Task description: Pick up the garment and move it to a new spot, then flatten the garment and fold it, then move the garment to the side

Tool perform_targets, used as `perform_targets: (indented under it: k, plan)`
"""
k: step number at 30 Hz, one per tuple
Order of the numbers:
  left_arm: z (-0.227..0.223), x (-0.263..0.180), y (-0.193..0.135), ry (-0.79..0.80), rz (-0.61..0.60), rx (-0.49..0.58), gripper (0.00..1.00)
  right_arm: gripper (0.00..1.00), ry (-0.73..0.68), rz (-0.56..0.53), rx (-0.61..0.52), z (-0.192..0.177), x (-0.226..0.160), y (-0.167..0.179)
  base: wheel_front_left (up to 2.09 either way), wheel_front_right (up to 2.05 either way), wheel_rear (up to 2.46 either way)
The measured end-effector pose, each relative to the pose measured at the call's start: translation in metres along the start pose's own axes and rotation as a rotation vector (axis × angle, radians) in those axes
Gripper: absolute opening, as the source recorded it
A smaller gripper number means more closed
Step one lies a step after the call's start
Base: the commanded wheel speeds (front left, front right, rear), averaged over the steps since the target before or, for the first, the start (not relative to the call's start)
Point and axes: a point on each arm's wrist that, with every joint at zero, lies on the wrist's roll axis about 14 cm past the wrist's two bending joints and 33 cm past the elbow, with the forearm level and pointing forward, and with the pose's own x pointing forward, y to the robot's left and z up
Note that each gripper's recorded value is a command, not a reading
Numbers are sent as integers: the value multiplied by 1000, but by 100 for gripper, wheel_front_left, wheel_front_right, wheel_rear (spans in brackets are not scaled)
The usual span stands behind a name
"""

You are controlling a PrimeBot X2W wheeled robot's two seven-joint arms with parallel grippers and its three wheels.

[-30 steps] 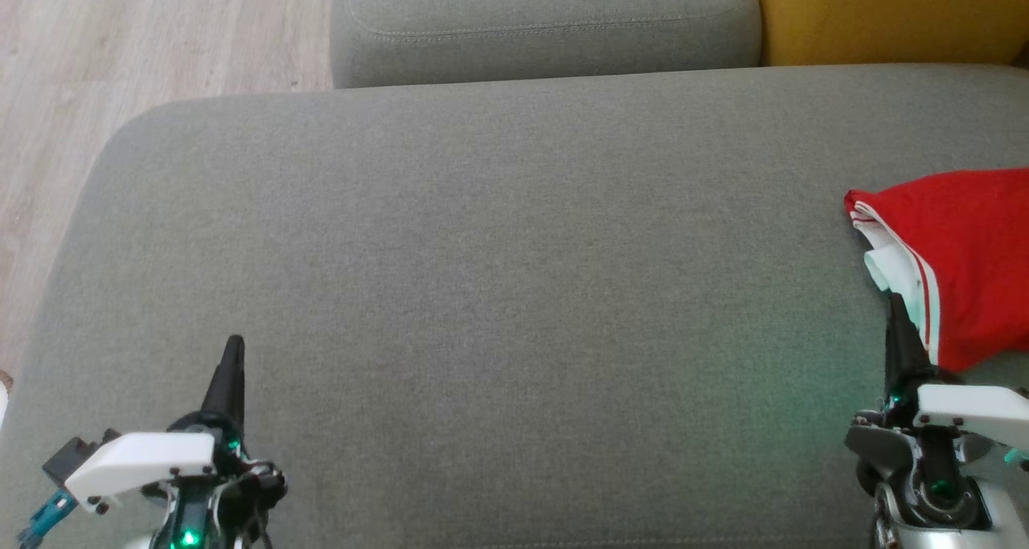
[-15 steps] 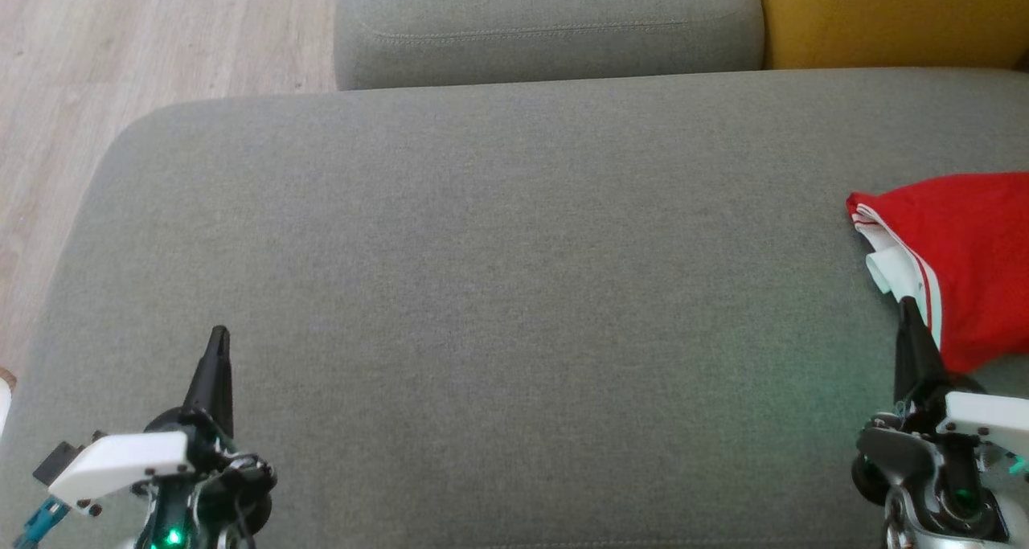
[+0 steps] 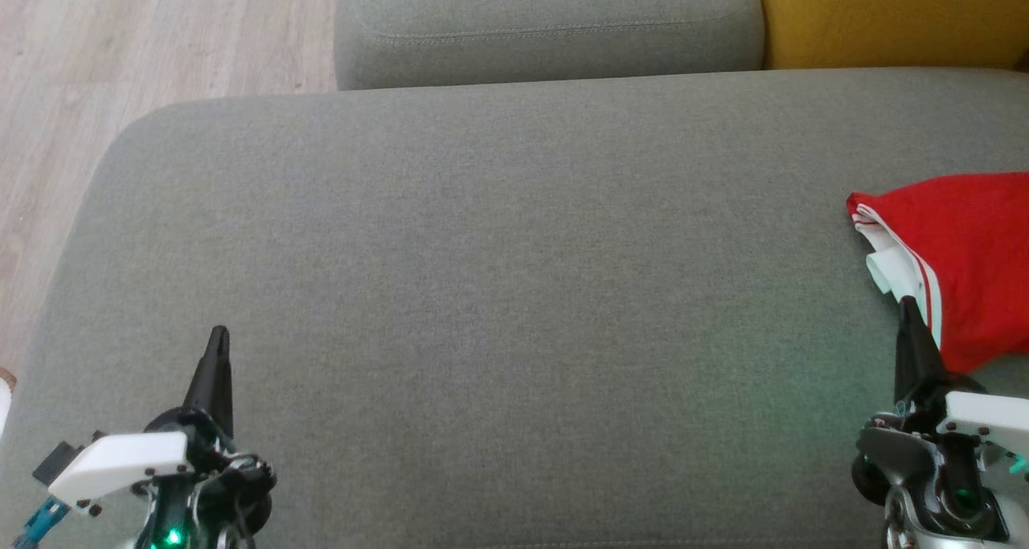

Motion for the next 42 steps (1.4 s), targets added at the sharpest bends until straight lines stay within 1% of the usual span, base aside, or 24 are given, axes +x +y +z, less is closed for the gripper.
perform_targets:
  k: [42]
  plan:
    - [0,0,-1,0,-1,0,0,0,0,1,0,0,0,0,0,0,0]
